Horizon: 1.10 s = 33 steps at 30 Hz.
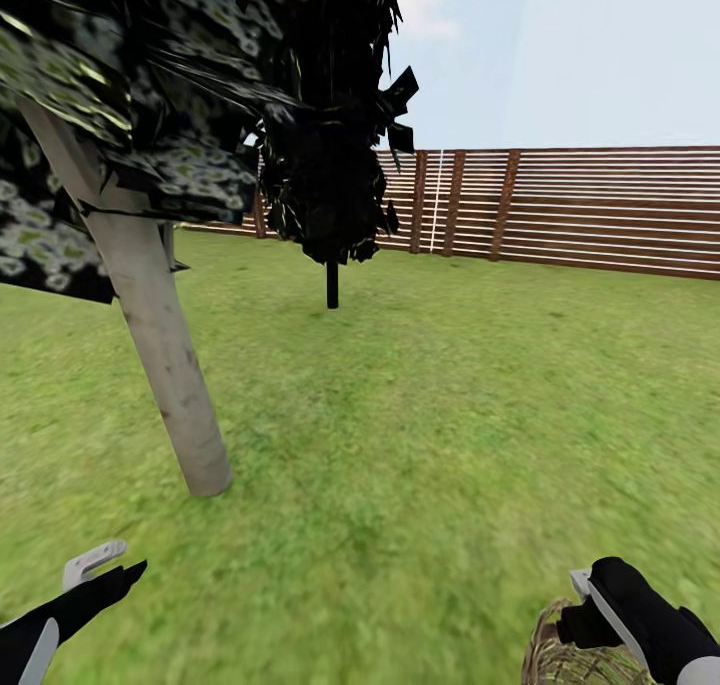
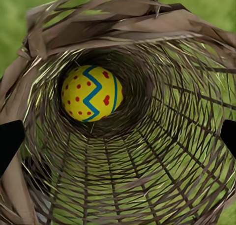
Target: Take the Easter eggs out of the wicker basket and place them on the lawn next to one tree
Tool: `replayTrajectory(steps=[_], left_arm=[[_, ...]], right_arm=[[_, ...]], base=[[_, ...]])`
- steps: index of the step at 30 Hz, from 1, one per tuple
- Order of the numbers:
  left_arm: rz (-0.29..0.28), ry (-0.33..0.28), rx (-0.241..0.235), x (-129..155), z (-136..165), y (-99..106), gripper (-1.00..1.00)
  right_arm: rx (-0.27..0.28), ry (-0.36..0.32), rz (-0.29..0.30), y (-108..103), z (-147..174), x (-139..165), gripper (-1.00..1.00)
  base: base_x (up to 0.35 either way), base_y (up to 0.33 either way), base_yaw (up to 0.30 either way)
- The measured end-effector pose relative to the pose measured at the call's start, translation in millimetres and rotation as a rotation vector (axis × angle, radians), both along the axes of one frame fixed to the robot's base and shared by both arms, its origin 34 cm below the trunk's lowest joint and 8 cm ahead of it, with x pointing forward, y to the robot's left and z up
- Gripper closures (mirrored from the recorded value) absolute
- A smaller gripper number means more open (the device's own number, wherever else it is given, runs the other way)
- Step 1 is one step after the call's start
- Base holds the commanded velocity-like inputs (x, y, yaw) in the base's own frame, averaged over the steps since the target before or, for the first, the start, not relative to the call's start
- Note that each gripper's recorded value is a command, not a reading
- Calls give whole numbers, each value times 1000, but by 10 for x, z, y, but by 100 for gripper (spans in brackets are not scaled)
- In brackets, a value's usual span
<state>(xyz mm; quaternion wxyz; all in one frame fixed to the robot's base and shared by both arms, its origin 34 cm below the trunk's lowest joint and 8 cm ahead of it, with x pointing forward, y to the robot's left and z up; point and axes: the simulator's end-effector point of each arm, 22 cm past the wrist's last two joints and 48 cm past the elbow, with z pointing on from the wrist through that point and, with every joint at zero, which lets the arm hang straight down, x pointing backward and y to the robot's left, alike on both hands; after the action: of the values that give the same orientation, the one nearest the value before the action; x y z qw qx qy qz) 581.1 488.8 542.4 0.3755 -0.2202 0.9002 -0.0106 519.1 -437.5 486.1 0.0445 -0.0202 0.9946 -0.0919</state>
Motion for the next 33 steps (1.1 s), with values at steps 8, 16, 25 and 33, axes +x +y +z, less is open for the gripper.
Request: replayTrajectory(steps=[8,16,25,33], left_arm=[[-1,0,-5,-22,-172,-34,-100],[-4,0,-15,-46,-358,-94,-100],[-5,1,-23,-78,-566,-149,-100],[-4,1,-26,-109,-745,-176,-100]], right_arm=[[-1,-1,-2,-14,-157,-25,-100],[-3,-4,-3,-34,-314,-48,-100],[-3,-4,-3,-35,-499,-80,-100],[-3,-4,-2,-34,-669,-113,-100]], base=[[0,0,0],[0,0,0],[0,0,0],[0,0,0]])
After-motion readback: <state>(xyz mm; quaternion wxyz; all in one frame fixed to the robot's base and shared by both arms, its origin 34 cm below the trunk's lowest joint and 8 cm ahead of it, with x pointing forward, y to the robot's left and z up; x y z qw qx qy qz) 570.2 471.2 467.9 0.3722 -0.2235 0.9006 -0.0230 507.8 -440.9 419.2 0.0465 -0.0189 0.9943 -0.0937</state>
